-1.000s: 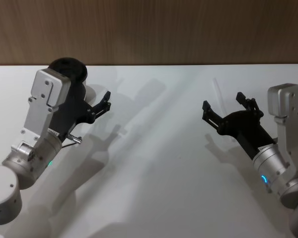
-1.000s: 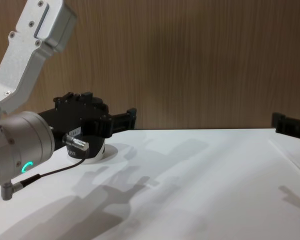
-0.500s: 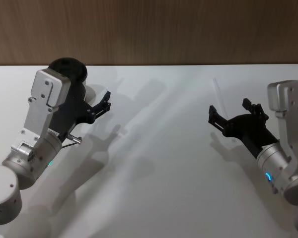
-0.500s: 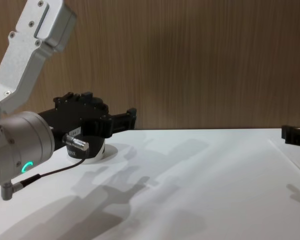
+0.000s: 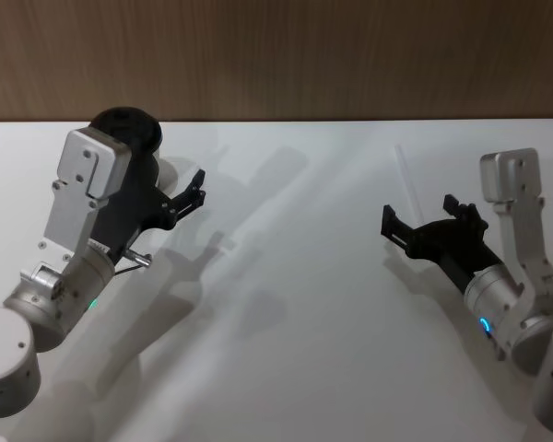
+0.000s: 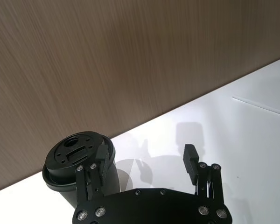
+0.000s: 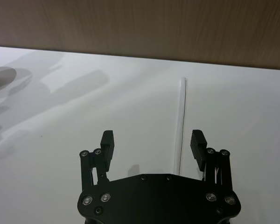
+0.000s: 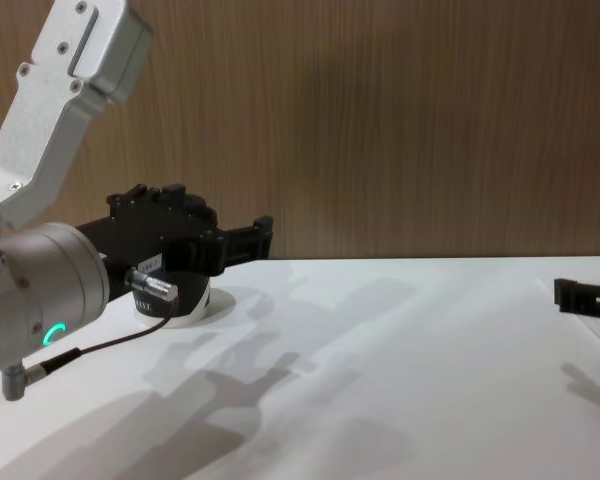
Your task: Pick up the straw with one hand, pass it to the other hand, and insert it into the cup.
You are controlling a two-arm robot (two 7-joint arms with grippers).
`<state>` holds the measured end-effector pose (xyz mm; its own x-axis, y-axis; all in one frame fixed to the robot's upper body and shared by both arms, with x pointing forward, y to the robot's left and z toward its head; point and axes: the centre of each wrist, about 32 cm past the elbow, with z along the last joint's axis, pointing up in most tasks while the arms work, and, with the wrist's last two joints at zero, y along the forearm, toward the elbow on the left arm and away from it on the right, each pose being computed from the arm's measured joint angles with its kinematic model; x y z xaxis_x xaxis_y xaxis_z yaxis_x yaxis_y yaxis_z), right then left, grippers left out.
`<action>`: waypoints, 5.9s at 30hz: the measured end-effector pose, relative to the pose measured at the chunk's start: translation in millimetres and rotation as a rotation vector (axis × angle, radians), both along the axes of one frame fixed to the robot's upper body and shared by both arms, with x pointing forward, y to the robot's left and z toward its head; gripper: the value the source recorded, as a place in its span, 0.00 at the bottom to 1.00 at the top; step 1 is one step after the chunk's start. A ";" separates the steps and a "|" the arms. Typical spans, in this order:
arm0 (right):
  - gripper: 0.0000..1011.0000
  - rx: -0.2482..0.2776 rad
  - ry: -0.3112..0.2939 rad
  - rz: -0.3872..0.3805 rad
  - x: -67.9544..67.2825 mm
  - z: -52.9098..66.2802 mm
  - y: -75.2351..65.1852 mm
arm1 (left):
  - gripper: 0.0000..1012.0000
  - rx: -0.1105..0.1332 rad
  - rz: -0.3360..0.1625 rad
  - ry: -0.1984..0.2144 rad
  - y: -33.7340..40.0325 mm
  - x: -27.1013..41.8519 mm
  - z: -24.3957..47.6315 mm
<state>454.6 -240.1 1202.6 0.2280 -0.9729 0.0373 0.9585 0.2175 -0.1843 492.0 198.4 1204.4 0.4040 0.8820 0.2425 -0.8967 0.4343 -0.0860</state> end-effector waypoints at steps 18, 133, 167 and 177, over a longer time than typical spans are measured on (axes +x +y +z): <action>0.99 -0.007 0.065 -0.035 8.5 -10.6 1.9 | 0.99 0.000 0.000 0.000 0.0 0.0 0.0; 0.55 -0.088 0.124 -0.020 16.8 -30.8 -10.8 | 0.99 0.000 0.000 0.000 0.0 0.0 0.0; 0.32 -0.089 0.126 -0.022 16.7 -31.5 -11.0 | 0.99 0.000 0.000 0.000 0.0 0.0 0.0; 0.26 -0.089 0.127 -0.022 16.7 -31.5 -11.0 | 0.99 0.000 0.000 0.000 0.0 0.0 0.0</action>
<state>471.3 -251.0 1171.1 0.2153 -0.9718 0.0958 0.9305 0.1744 -0.3221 492.0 198.4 1204.4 0.4041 0.8820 0.2425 -0.8966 0.4344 -0.0859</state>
